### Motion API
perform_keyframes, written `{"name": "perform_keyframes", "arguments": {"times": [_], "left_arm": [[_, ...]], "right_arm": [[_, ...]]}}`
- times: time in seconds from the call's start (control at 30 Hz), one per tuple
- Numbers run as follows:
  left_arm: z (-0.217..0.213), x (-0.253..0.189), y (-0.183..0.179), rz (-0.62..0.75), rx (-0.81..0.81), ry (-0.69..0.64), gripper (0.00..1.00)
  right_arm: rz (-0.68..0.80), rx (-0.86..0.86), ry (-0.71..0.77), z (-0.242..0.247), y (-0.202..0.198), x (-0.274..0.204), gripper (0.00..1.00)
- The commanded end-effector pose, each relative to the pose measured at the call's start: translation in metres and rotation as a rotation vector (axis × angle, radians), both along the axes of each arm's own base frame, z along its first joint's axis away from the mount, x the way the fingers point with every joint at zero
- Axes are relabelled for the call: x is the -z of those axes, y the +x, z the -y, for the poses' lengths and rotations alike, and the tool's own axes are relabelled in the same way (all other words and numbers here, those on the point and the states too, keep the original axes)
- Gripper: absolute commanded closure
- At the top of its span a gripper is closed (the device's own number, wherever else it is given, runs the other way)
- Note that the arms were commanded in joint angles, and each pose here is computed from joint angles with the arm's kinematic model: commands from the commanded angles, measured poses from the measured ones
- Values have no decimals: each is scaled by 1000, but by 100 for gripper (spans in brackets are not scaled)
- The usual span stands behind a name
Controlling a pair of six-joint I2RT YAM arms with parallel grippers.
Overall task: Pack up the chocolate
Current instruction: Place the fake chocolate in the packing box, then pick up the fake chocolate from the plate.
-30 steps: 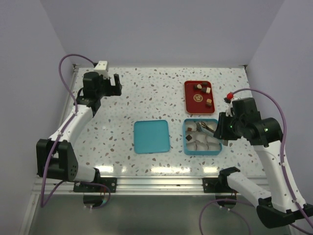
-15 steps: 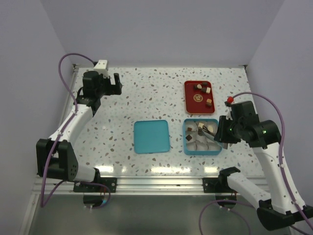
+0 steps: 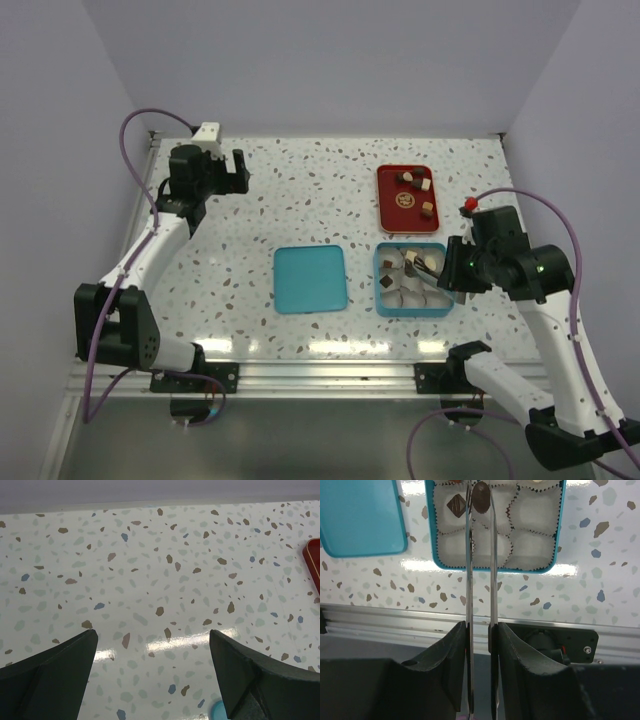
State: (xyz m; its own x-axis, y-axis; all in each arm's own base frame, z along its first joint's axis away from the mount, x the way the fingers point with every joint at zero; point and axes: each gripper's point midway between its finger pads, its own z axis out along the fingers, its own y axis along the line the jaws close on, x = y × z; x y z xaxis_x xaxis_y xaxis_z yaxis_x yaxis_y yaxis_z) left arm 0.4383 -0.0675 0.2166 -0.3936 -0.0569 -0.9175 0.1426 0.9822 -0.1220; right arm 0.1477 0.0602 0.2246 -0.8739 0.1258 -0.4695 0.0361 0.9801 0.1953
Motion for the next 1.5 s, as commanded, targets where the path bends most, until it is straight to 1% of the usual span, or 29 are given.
{"name": "perform_keyframes", "arguments": {"times": [0.0,0.47,0.73,1.0,1.17,1.3,1.47], "left_arm": [[5,-21,8,55,6,-22,0],[5,-21,7,53,6,-20,0],[6,-20,7,51,8,-18,0],[6,-20,7,52,1,-2,0],[13,-19,6,50,18,4,0],[13,-20,6,54,19,2,0],[15,-21,5,53,24,-3,0]], "right_arm": [[-186,10,-58,15,-52,10,67],[-181,8,-54,15,-55,11,67],[-180,7,-56,15,-55,12,65],[-176,8,-56,15,-53,9,67],[-160,28,-106,22,-43,4,68],[-106,36,-156,29,-27,-11,68],[-34,26,-144,22,3,-23,68]]}}
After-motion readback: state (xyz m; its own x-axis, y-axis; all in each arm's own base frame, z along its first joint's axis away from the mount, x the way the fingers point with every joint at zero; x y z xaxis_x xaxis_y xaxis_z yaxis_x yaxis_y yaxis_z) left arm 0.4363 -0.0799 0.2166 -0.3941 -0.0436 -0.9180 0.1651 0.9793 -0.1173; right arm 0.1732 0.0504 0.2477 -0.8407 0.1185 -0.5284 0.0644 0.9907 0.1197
